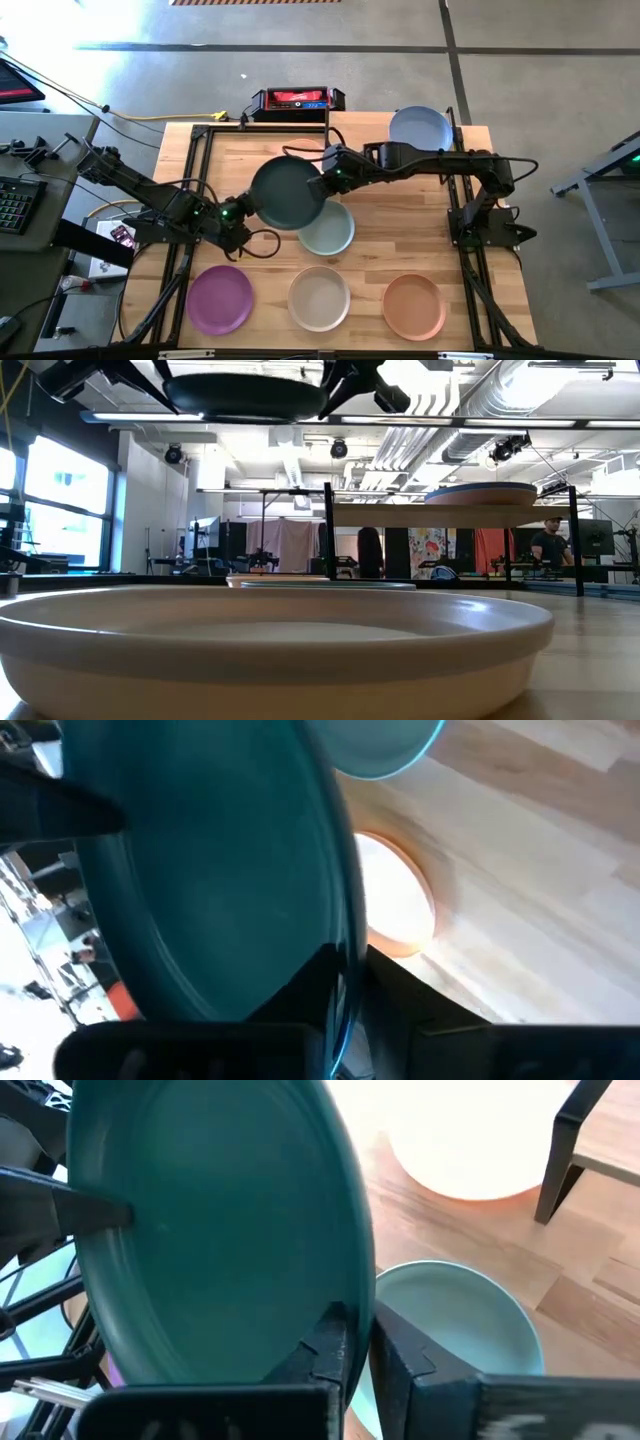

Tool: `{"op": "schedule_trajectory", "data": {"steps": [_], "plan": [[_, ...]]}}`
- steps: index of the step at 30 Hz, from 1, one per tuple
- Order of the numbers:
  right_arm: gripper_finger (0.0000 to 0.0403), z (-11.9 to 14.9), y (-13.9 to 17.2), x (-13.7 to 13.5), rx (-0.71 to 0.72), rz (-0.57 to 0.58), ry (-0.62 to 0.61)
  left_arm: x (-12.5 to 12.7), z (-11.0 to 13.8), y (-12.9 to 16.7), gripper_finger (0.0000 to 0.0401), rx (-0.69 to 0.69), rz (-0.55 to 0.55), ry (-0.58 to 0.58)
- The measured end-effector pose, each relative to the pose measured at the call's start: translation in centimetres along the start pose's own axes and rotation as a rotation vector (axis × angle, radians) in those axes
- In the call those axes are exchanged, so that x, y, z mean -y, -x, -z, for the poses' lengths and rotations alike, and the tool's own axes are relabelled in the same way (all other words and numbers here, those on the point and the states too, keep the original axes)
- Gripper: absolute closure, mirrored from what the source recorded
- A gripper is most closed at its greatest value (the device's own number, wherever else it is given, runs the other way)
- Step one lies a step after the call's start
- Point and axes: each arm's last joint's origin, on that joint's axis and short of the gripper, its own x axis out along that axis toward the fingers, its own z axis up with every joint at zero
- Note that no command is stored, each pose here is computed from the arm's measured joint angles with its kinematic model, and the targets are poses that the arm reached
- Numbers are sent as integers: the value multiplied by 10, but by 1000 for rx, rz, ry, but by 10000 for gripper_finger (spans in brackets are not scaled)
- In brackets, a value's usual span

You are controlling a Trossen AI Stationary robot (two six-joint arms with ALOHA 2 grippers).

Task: Place and stack plates onto a shelf
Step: Stack the green plate on top of the blue plate on the shelf

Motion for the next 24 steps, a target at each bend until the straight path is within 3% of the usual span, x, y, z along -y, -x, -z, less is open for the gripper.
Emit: {"op": "schedule_trajectory", "data": {"steps": [14, 24], "plan": [[402, 0, 0, 1, -6, 3, -1, 1, -1, 0, 295, 25, 29, 312], [403, -7, 17, 21, -43, 112, -18, 0, 1, 0, 278, -10, -6, 423]]}}
